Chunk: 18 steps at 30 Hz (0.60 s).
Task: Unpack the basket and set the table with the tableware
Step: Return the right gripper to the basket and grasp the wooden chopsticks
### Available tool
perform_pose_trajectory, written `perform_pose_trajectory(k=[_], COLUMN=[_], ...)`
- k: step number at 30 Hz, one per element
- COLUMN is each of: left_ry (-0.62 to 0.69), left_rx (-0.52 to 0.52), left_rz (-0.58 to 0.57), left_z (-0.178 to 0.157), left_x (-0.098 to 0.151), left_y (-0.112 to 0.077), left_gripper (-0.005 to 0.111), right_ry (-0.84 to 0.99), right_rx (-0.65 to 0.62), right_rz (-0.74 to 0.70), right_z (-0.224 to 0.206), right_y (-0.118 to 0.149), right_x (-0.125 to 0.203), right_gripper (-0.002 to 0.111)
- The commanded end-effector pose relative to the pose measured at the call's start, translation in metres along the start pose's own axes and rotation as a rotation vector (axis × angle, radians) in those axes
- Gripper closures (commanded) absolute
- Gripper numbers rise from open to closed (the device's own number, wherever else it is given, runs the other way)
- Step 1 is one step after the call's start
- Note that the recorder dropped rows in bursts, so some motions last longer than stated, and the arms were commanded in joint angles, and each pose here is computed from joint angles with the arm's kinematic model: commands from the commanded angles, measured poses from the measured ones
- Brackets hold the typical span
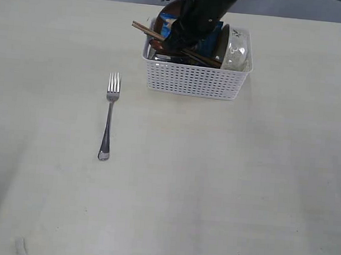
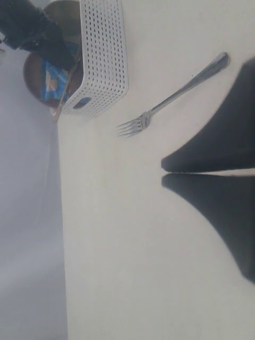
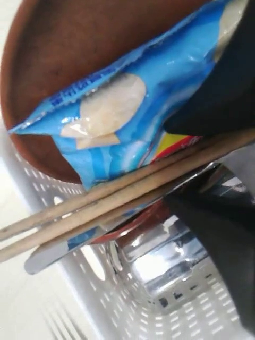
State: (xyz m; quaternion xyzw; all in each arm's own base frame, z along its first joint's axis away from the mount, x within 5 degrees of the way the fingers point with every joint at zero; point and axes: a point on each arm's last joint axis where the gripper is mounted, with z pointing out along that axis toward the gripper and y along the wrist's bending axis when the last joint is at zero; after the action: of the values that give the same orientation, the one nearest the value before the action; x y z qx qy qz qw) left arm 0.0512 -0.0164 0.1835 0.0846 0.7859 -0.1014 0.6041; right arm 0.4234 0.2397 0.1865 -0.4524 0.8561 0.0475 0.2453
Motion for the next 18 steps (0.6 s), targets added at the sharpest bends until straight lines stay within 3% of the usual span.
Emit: perform_pose_trajectory(k=[1,18], left_ry=[-0.001,-0.001], left_rx=[0.005,0.005], left_rz=[0.004,0.004], left_z=[0.0,0.0], left_x=[0.001,0.001], left_y=[0.0,0.0], left_gripper=[0.107,0.107], right_ry=[-0.025,0.024], right_rx=[-0.032,-0.04], right_rz=[-0.019,-0.033], right_z=[-0.001,0.036], right_y=[0.001,0.002], right_x=[-0.001,0.012], right_gripper=[0.073,0.073])
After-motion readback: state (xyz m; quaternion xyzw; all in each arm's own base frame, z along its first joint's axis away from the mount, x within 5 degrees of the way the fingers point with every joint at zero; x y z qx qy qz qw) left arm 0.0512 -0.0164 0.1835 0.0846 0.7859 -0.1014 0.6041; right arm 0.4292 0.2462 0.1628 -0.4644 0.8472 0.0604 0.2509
